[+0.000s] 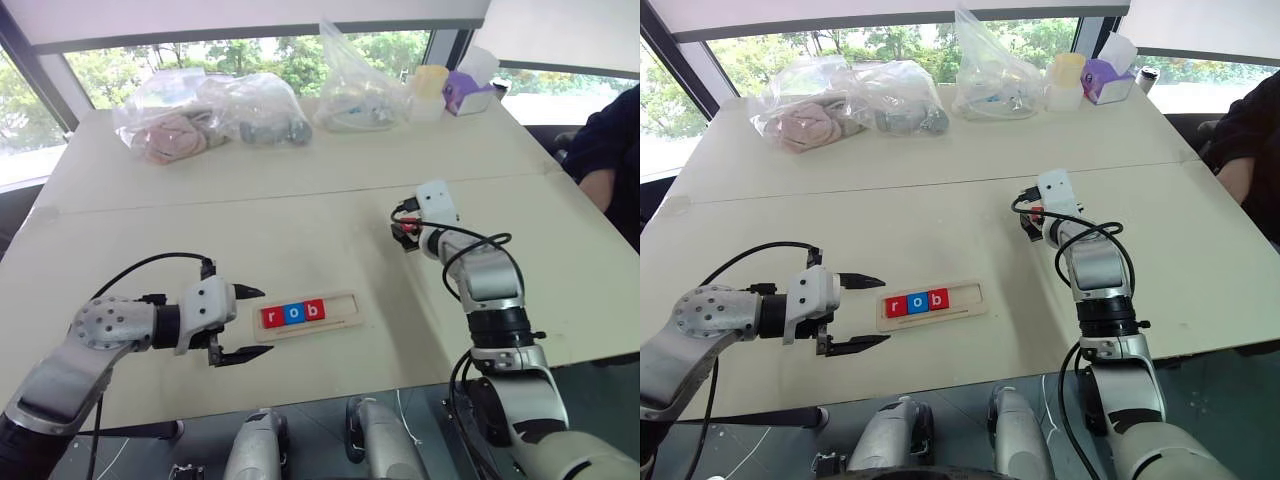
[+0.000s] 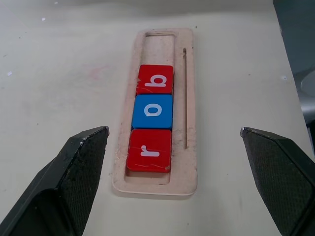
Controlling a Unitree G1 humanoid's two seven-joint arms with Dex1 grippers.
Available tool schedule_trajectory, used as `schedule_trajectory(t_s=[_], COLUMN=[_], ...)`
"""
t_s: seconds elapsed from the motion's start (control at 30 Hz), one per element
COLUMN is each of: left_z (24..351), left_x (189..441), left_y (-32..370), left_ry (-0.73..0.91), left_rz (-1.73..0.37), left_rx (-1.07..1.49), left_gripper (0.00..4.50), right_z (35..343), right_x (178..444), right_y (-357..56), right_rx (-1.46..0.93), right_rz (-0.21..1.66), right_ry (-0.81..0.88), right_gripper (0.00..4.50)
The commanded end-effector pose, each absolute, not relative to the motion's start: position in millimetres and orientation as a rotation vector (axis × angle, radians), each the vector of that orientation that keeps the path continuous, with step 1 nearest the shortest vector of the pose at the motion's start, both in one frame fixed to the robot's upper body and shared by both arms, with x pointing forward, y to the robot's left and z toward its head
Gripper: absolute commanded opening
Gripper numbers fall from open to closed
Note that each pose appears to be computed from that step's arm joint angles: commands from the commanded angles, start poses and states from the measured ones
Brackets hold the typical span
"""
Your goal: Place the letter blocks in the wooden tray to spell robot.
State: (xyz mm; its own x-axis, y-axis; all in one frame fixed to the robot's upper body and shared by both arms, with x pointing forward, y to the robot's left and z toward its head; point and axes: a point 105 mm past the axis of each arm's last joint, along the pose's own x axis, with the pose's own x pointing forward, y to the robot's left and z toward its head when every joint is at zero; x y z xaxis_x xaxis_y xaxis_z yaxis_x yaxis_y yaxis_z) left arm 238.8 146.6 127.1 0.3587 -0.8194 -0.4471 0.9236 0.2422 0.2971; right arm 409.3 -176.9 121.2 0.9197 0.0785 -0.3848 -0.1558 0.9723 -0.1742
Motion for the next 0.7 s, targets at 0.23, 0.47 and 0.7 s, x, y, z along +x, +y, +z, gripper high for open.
schedule_trajectory(t_s=[0.23, 0.47, 0.7], left_z=[133, 133, 132], left_x=[240, 240, 239], left_y=[147, 146, 145], left_ry=[0.188, 0.184, 0.188], left_rz=[-1.199, -1.195, -1.206], left_rx=[0.588, 0.589, 0.583], left_gripper=[4.50, 4.50, 4.50], right_z=[113, 116, 142], right_x=[418, 419, 385], right_y=[-179, -175, -164], right_rx=[-0.039, -0.027, -0.131], right_rz=[0.062, 0.067, 0.217], right_ry=[0.439, 0.436, 0.368], right_gripper=[4.00, 1.54, 1.17])
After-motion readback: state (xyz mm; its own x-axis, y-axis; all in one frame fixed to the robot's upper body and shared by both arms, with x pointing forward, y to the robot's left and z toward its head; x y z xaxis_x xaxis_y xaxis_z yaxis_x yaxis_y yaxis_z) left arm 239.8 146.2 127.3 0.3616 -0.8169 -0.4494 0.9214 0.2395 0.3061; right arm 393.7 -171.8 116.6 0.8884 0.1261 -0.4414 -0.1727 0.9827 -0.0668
